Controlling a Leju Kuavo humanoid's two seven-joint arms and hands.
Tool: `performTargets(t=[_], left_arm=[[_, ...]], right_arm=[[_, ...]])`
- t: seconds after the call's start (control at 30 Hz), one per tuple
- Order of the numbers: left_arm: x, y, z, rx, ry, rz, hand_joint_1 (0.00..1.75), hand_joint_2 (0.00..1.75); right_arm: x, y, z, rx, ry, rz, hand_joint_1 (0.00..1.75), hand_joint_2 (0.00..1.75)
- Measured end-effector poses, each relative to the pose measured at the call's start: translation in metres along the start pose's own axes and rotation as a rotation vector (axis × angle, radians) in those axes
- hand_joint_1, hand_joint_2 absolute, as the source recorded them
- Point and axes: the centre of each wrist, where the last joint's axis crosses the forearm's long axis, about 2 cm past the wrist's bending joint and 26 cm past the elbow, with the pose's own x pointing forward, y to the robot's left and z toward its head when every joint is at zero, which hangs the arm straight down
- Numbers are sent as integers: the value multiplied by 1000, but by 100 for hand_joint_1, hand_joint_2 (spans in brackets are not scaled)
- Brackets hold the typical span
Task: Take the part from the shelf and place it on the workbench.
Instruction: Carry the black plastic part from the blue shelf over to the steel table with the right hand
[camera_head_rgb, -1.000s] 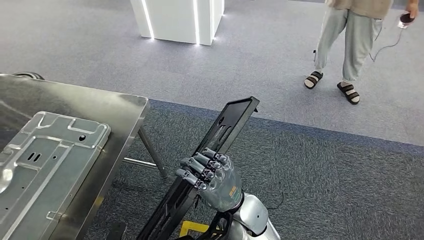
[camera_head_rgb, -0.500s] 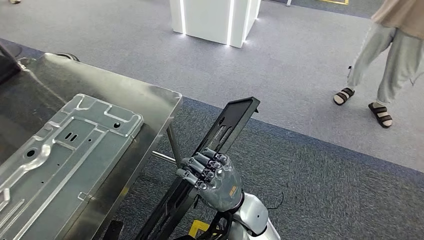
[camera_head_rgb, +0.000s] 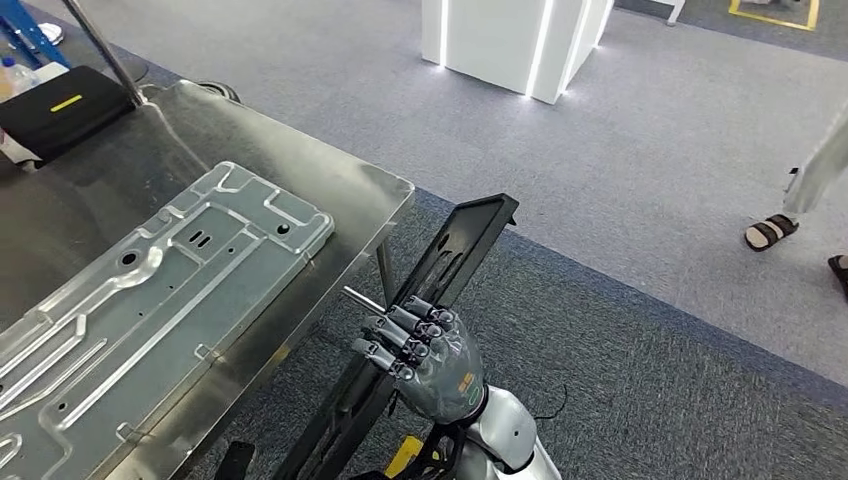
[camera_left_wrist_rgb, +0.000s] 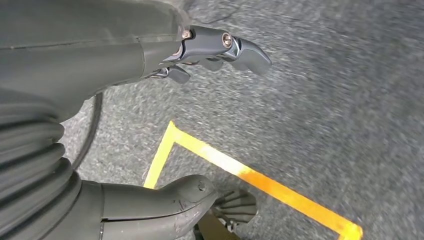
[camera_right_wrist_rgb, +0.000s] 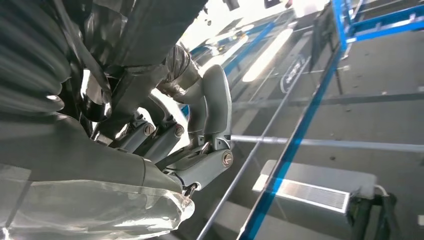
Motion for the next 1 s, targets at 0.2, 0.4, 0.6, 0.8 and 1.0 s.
performTargets(t=[0.2,0.4,0.6,0.8,1.0], left_arm=[[0,1,0,1,0,-3,0,175],[1,1,-1,-1,-1,-15,0,175],[0,2,0,0,1,-19,0,175],[-2,3,1,7,8,-10,0,175],[-3,3,1,9,10,-8,0,175]], right_arm=[[0,0,-1,-1,-1,1,175,175],[0,0,0,0,4,-1,175,175],[-1,0,0,0,6,-1,175,175],[0,0,0,-2,7,-3,175,175],[0,0,0,-2,9,-5,175,175]])
